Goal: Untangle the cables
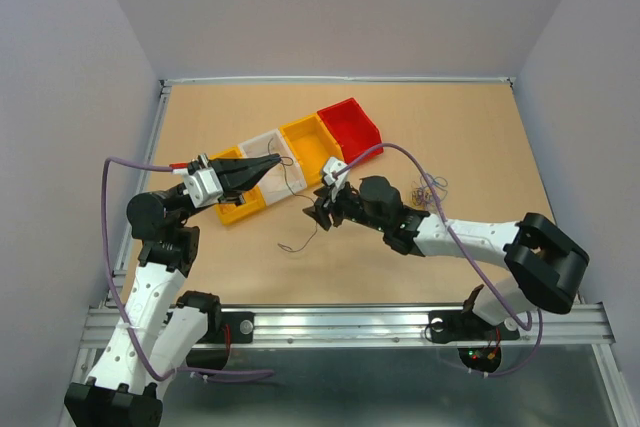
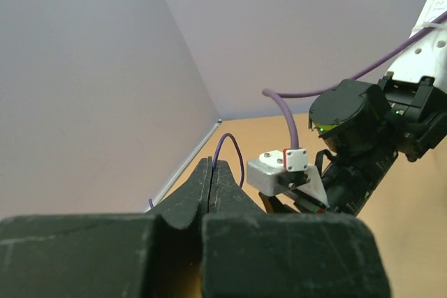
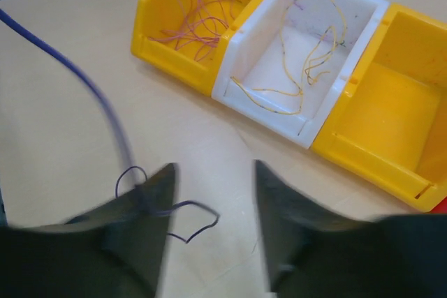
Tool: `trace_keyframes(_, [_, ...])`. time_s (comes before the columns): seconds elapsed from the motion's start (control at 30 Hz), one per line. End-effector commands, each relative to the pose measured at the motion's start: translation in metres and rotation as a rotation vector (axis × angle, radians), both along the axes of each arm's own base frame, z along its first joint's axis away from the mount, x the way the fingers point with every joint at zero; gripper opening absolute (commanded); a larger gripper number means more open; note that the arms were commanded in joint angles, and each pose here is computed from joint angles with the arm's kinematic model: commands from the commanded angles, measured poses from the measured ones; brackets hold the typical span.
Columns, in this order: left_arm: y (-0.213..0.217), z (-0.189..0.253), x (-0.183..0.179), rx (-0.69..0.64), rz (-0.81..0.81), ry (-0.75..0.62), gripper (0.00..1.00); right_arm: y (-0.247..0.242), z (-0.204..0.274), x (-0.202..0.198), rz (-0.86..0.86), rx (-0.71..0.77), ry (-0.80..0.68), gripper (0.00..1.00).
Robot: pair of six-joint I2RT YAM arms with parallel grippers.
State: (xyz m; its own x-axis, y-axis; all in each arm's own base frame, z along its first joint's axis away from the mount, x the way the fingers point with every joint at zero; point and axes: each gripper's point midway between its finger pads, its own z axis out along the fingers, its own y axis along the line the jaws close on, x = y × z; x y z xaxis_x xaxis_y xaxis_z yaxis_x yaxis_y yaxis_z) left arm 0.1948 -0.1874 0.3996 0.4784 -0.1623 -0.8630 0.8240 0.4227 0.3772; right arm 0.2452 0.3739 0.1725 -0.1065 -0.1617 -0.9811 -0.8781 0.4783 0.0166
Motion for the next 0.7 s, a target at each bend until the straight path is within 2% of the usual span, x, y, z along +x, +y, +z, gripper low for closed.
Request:
trace_keyframes(0.0, [-0.002,0.007,-0.01,0.004,-0.024,-0.072,0.0,0.018,0.073,0.018,-0.022,0.181,-0.134,0.43])
trace_keyframes(0.07, [-0.002,0.004,-0.009,0.009,-0.026,-0.068,0.0,0.015,0.076,0.017,-0.029,0.197,-0.139,0.24])
trace_keyframes(0.1, [-0.003,0.0,-0.008,0.015,-0.025,-0.066,0.0,0.013,0.078,0.016,-0.032,0.208,-0.139,0.06])
trace_keyframes(0.13, [-0.002,-0.002,-0.005,0.021,-0.015,-0.076,0.0,0.009,0.086,0.014,-0.037,0.222,-0.149,0.01])
trace_keyframes(0.27, [-0.001,-0.018,0.032,0.02,0.065,-0.017,0.0,-0.007,0.089,0.004,-0.046,0.24,-0.157,0.0])
trace_keyframes(0.43, [-0.01,-0.054,0.073,0.074,0.067,0.083,0.0,-0.033,0.111,0.001,-0.126,0.297,-0.18,0.01])
trace_keyframes(0.57, [-0.017,-0.084,0.104,0.11,0.058,0.18,0.0,-0.066,0.142,0.03,-0.365,0.353,-0.211,0.01])
trace_keyframes(0.67, [-0.024,-0.105,0.119,0.131,0.057,0.235,0.0,-0.08,0.167,0.048,-0.475,0.38,-0.227,0.01])
